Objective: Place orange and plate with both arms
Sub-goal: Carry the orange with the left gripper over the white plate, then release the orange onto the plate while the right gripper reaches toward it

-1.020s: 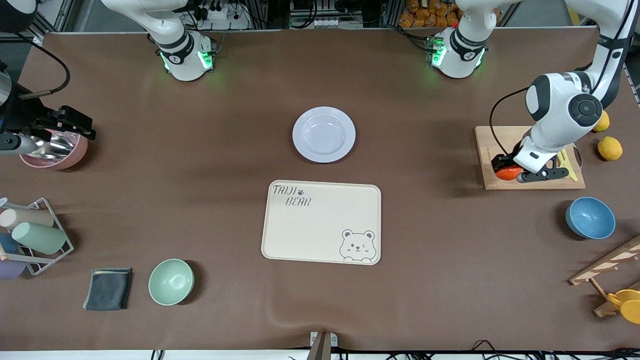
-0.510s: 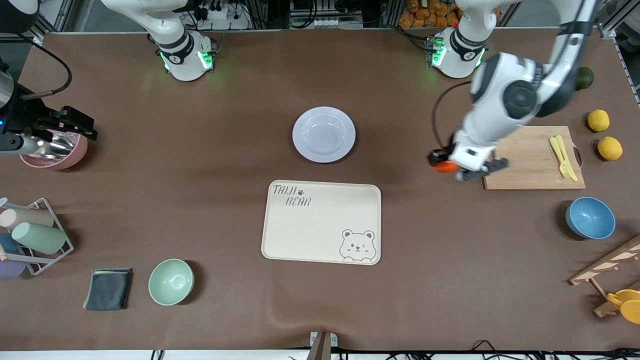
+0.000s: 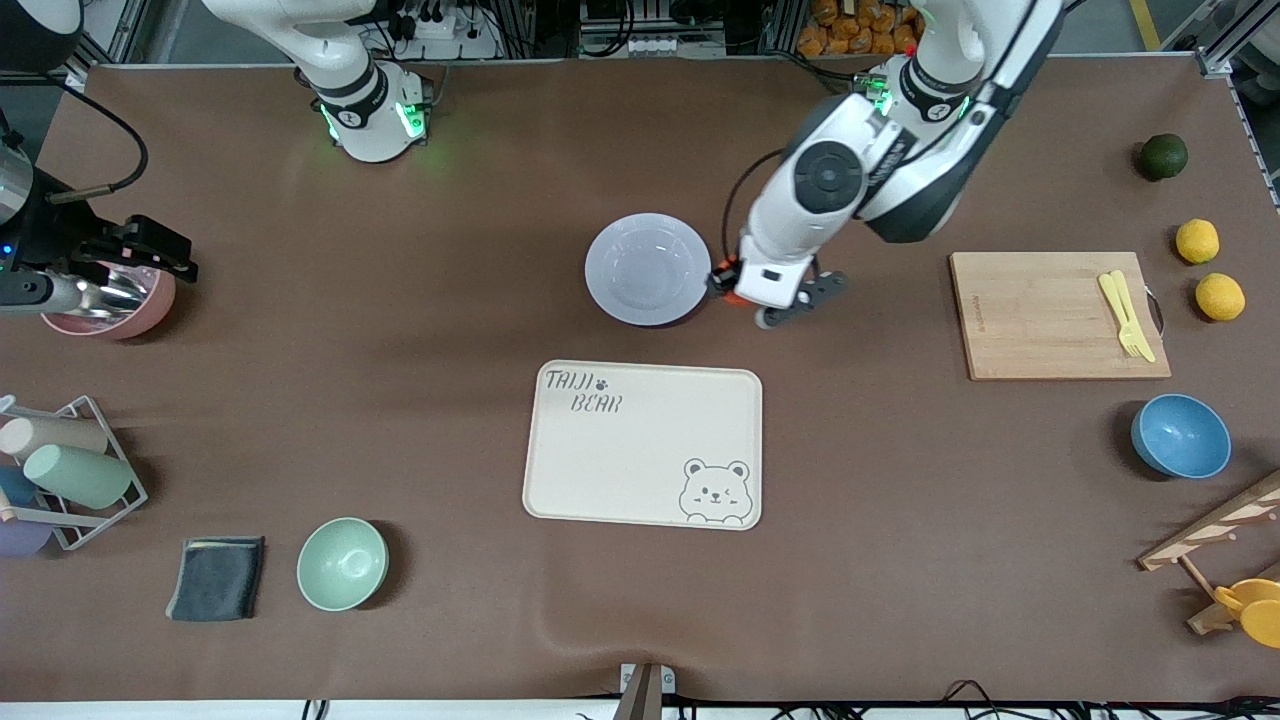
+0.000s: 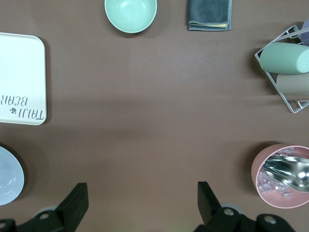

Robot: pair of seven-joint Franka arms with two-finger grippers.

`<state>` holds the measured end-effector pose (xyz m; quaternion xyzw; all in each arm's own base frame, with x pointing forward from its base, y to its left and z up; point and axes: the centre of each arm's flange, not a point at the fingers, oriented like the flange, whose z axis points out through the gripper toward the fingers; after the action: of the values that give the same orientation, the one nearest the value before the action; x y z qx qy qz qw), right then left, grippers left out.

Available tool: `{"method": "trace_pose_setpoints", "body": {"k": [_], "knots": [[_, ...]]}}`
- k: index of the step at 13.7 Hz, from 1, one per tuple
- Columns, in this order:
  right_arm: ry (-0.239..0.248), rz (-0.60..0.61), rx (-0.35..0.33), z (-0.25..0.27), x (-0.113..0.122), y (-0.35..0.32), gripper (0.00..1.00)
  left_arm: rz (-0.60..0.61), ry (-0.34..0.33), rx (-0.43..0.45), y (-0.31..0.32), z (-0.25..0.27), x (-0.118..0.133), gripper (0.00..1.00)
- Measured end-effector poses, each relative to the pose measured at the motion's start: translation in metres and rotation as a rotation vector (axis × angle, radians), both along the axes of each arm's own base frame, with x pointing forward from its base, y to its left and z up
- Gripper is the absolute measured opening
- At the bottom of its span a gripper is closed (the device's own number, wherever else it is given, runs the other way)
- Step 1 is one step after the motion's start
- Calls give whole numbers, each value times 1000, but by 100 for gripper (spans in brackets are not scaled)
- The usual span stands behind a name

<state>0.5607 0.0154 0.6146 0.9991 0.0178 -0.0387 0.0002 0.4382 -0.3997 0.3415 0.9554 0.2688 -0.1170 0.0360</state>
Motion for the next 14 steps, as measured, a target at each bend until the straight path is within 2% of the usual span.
{"method": "trace_pose_setpoints", "body": {"k": [6,11,14], "knots": [[29,19,-1,-17,8,11,100,67,43,52,-87,-55,-38,73],[110,58,-9,-66,28,35,100,80,64,48,-105,-116,-49,73],[116,84,-11,-75,31,51,100,95,78,95,-114,-147,-67,73]]}}
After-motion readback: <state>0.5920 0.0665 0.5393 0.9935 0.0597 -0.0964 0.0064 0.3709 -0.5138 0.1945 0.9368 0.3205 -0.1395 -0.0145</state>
